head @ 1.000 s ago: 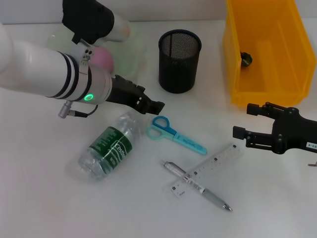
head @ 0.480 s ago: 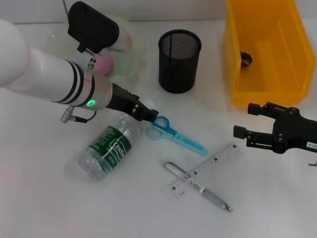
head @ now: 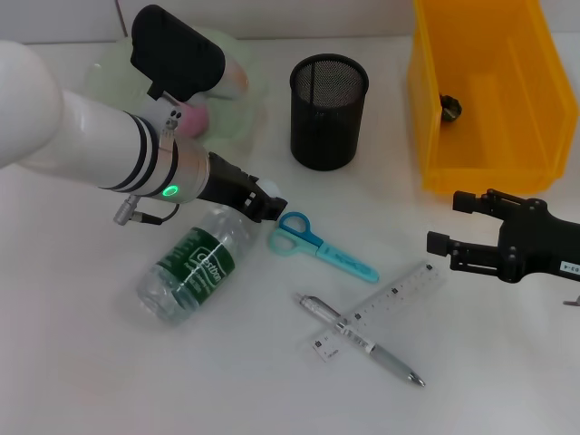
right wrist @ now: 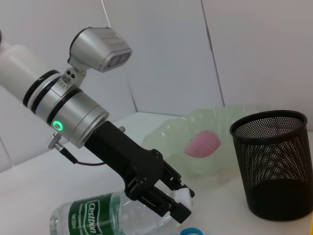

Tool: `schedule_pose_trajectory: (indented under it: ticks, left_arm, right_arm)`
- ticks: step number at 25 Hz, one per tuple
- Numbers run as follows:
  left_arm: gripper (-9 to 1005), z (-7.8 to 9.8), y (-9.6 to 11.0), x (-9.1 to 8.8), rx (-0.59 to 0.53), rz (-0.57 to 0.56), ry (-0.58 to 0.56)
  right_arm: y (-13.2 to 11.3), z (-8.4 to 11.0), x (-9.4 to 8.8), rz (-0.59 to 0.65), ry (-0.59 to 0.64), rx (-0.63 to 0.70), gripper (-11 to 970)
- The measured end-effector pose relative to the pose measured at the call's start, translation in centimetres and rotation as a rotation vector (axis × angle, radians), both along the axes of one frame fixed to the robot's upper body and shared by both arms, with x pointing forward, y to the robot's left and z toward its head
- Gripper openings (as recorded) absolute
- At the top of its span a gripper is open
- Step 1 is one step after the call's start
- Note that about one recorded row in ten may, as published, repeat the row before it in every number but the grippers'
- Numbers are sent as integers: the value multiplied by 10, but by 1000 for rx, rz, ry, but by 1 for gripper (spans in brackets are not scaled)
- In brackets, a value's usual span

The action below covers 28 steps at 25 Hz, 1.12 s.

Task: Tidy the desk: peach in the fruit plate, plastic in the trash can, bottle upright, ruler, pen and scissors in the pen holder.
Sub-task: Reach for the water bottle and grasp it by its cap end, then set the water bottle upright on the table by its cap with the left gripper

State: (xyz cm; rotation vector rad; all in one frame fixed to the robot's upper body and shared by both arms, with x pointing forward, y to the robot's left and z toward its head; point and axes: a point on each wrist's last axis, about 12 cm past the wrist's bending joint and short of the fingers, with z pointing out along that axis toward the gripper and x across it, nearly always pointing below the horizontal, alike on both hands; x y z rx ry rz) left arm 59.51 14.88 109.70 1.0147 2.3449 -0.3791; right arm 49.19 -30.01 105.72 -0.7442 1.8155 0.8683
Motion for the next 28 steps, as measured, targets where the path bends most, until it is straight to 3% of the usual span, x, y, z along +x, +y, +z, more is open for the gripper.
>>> schedule_pose_trajectory:
  ticks: [3,9,16,28]
  left_arm:
    - [492,1,-1,-1,8,-12,8]
    - [465,3,-3,-1,18,-26,7]
    - [455,27,-2,-8,22,-80,-50]
    - [454,56,35,-29,-40,-104,-168]
  right_arm:
    - [0,0,0,-1,2,1,836]
    - [0,0,0,-2,3,1,836]
    - [0,0,0,-2,4,2,836]
    - [2,3,3,4,4,9,835]
